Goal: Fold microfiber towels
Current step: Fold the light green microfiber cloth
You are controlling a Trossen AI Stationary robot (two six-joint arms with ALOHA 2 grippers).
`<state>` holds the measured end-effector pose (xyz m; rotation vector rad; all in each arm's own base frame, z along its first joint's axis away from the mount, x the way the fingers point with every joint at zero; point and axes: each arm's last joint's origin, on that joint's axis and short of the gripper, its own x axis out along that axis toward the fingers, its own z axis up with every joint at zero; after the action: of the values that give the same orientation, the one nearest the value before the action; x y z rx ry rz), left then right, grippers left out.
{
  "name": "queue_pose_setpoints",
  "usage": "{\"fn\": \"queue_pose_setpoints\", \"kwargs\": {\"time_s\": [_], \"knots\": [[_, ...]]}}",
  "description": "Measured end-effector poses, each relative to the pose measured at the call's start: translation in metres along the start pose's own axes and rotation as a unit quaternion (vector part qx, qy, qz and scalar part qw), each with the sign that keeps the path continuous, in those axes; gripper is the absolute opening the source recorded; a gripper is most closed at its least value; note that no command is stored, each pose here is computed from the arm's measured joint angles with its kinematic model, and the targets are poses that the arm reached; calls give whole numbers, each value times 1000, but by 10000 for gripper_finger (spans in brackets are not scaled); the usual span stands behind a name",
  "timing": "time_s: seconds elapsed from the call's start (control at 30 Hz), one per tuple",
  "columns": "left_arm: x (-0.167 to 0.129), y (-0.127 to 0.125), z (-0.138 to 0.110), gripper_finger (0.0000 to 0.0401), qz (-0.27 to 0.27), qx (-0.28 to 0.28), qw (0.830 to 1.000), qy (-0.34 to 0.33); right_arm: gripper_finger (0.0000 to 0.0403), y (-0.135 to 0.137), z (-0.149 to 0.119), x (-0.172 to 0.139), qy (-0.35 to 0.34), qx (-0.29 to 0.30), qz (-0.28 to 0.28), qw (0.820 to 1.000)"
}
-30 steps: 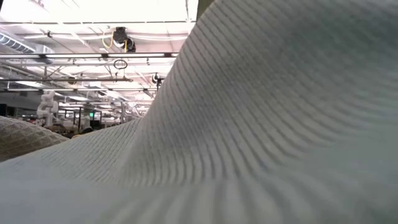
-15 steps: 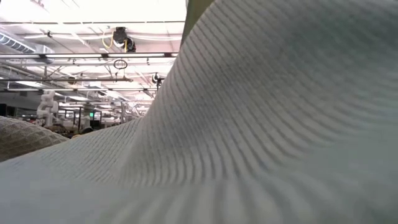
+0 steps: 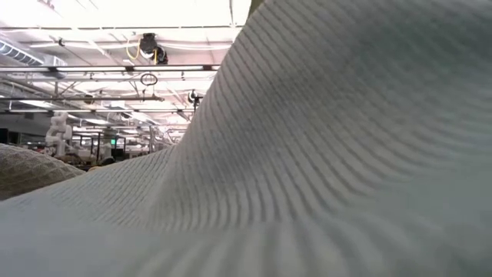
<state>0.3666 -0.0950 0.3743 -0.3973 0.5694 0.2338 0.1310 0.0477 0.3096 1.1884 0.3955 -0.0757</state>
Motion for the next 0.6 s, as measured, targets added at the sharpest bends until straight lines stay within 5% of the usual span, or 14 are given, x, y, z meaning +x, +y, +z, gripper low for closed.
{"fn": "queue_pose_setpoints", "kwargs": {"time_s": [0.2, 0.37, 0.6], "knots": [[-15, 44, 48, 5, 33, -13, 994, -100, 2, 22, 37, -26, -189, -10, 50, 981], [-15, 80, 82, 4, 50, -12, 982, -180, 2, 42, 68, -56, -295, -74, 15, 953], [-13, 104, 107, 4, 28, -8, 970, -242, 2, 57, 97, -72, -326, -125, -47, 936]]}}
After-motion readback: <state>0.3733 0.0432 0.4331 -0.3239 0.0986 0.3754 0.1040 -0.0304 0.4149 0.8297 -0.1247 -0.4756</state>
